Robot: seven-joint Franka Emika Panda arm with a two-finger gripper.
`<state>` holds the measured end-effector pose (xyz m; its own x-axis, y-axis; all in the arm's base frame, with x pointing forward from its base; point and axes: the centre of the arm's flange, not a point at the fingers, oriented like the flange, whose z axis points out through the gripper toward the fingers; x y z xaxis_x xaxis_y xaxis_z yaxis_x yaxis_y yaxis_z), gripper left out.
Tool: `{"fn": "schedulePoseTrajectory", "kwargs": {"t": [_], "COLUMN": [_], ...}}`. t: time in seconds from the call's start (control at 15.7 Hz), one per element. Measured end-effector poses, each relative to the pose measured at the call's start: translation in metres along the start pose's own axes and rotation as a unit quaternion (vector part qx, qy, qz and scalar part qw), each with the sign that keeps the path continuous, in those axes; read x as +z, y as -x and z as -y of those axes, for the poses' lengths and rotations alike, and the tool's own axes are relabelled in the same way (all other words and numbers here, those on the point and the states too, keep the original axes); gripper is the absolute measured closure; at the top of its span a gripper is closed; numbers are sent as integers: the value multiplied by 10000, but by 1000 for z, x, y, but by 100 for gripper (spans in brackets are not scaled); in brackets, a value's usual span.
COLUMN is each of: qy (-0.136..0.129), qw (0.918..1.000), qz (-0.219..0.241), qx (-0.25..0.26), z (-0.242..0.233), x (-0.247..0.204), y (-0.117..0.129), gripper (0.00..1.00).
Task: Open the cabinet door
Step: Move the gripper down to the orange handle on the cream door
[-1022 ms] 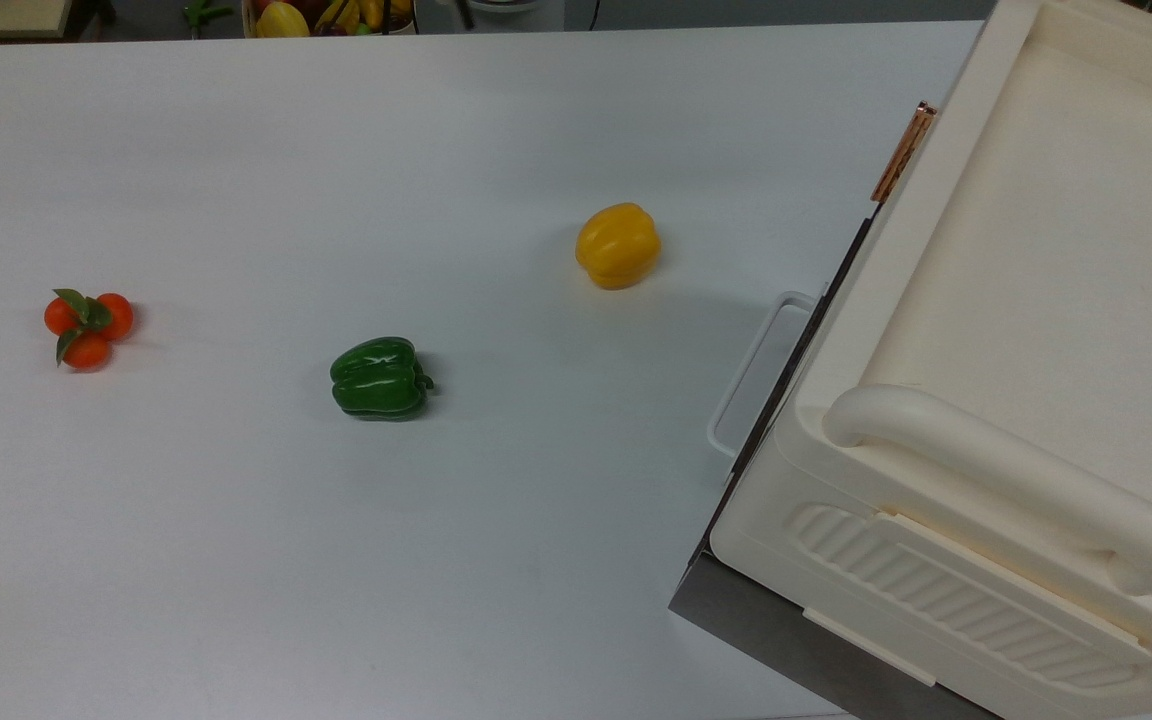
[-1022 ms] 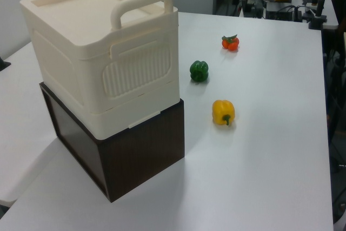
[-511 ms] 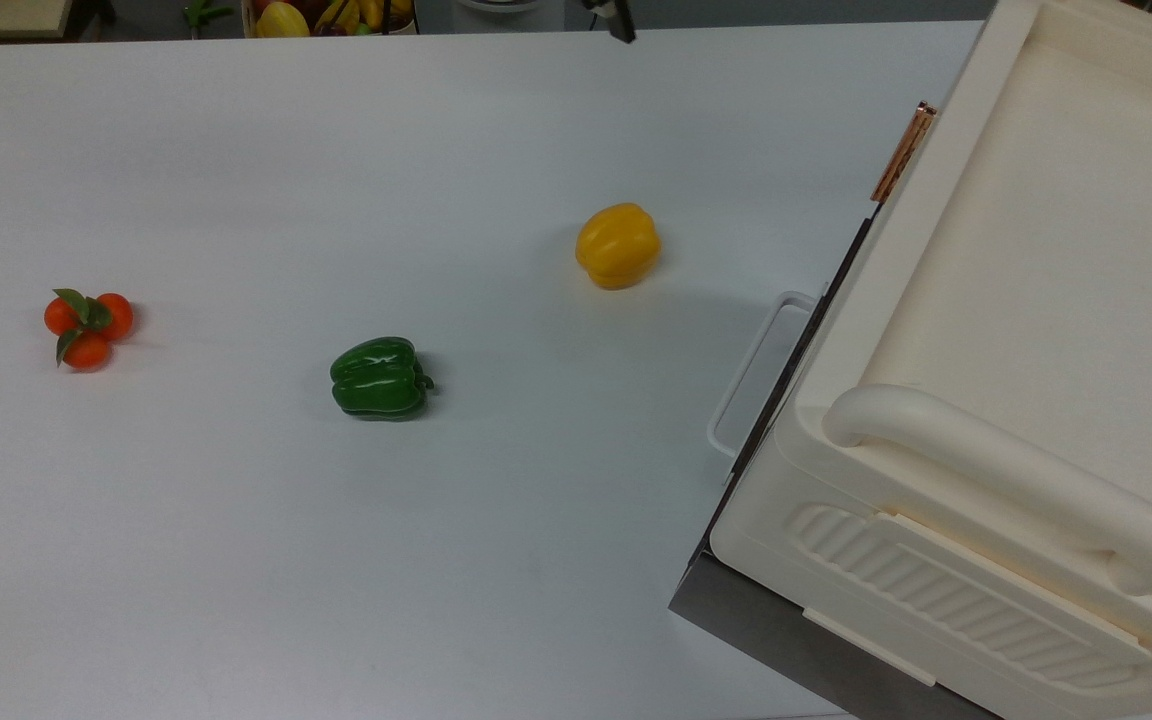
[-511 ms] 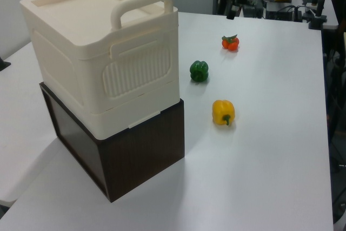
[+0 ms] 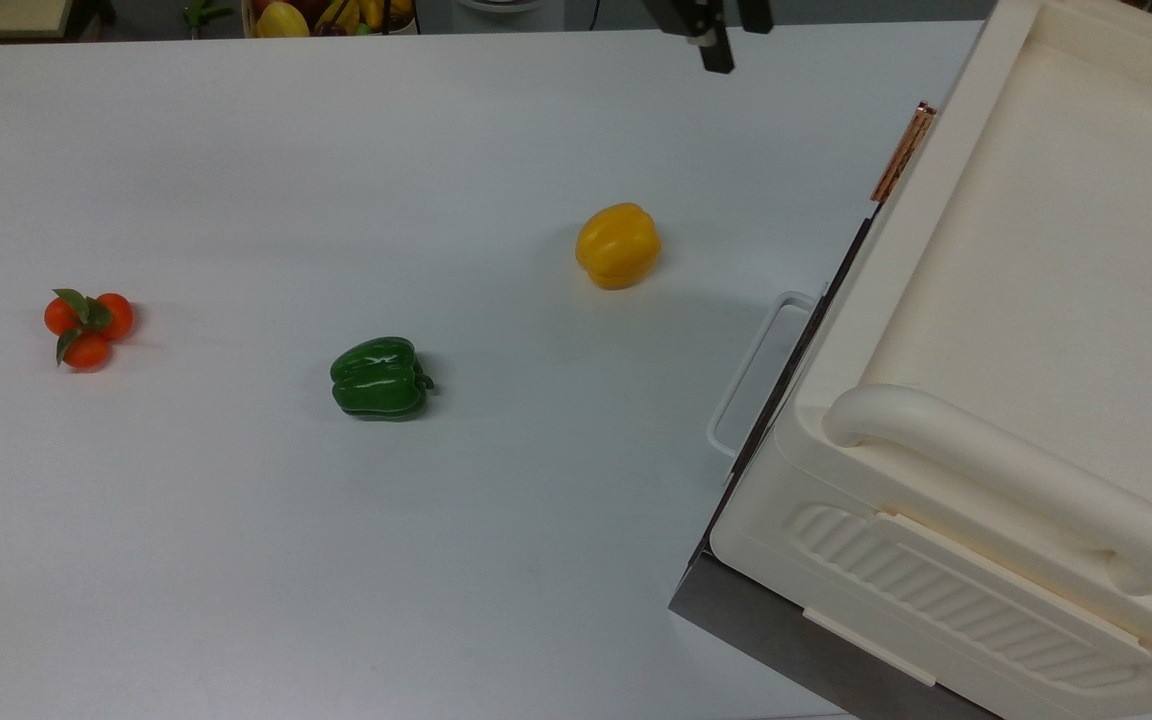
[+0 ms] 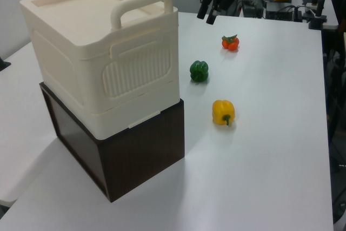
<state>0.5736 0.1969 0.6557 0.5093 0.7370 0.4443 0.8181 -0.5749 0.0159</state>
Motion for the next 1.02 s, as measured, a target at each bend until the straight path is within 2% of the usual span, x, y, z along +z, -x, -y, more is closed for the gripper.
{"fn": "schedulePoseTrajectory", "kwargs": {"t": [0.13, 0.19, 0.64, 1.02], "qy": [32, 49, 198, 265], "qw": [9997, 9993, 9964, 9945], "qz": [-117, -177, -593, -803], "qx": [-215, -317, -573, -625], "z": [8, 13, 27, 27], "x": [3, 5, 20, 37], "y": [-10, -15, -40, -49], "gripper": [56, 63, 72, 73]}}
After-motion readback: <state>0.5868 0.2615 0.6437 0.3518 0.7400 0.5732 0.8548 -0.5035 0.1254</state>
